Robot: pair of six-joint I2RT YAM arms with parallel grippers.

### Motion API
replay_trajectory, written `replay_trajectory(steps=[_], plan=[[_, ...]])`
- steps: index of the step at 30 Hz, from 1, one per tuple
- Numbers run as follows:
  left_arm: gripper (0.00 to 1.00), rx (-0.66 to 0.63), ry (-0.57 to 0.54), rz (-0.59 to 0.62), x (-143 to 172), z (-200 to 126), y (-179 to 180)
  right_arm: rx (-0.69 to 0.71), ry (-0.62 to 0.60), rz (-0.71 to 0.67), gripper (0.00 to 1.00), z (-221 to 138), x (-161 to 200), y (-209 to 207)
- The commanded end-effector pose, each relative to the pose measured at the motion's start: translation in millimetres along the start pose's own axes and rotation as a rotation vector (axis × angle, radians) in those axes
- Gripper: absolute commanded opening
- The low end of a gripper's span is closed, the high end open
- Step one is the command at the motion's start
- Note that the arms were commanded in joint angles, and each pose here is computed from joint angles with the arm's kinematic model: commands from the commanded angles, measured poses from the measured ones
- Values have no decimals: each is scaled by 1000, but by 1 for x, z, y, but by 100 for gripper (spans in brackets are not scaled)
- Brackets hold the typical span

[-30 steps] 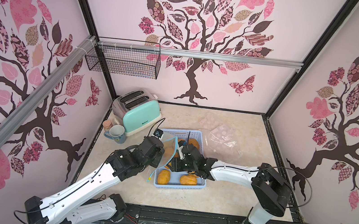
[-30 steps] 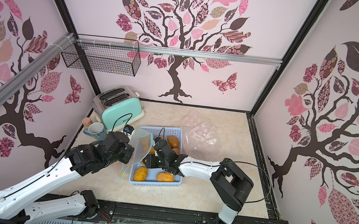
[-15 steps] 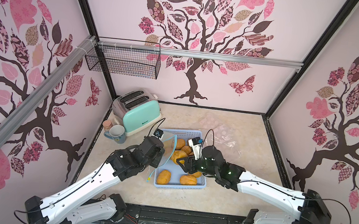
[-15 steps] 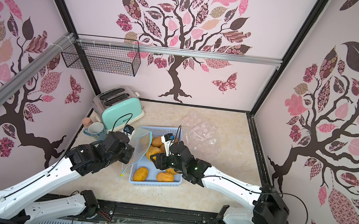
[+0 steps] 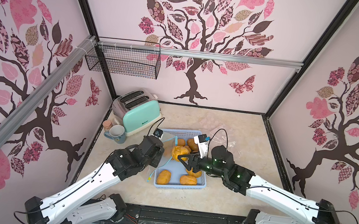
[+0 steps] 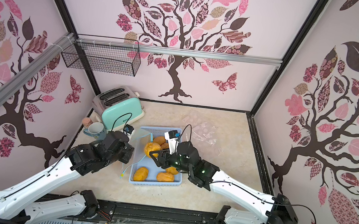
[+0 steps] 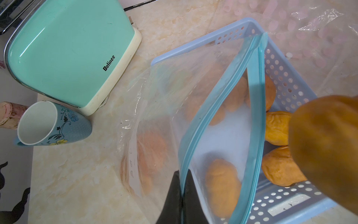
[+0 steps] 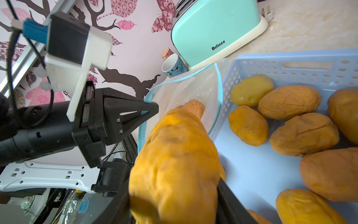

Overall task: Put the potatoes into a zipper bag and zip it
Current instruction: Place the potato into the zipper food storage bag.

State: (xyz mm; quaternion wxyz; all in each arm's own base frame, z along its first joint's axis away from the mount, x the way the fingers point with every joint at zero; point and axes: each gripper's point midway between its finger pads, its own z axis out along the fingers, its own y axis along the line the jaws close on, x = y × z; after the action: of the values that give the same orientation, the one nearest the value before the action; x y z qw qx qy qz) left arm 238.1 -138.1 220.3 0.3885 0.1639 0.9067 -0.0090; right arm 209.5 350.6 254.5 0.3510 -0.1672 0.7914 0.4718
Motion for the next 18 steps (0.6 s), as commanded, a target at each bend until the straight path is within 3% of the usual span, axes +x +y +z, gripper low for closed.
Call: replay_trajectory(steps=[1,18], plan=[[0,1,17,5,7,6,0,-65,-3,18,53,15,-13,19],[0,11,23,8,8,8,-3,140,40,20,55,66,-13,-21]])
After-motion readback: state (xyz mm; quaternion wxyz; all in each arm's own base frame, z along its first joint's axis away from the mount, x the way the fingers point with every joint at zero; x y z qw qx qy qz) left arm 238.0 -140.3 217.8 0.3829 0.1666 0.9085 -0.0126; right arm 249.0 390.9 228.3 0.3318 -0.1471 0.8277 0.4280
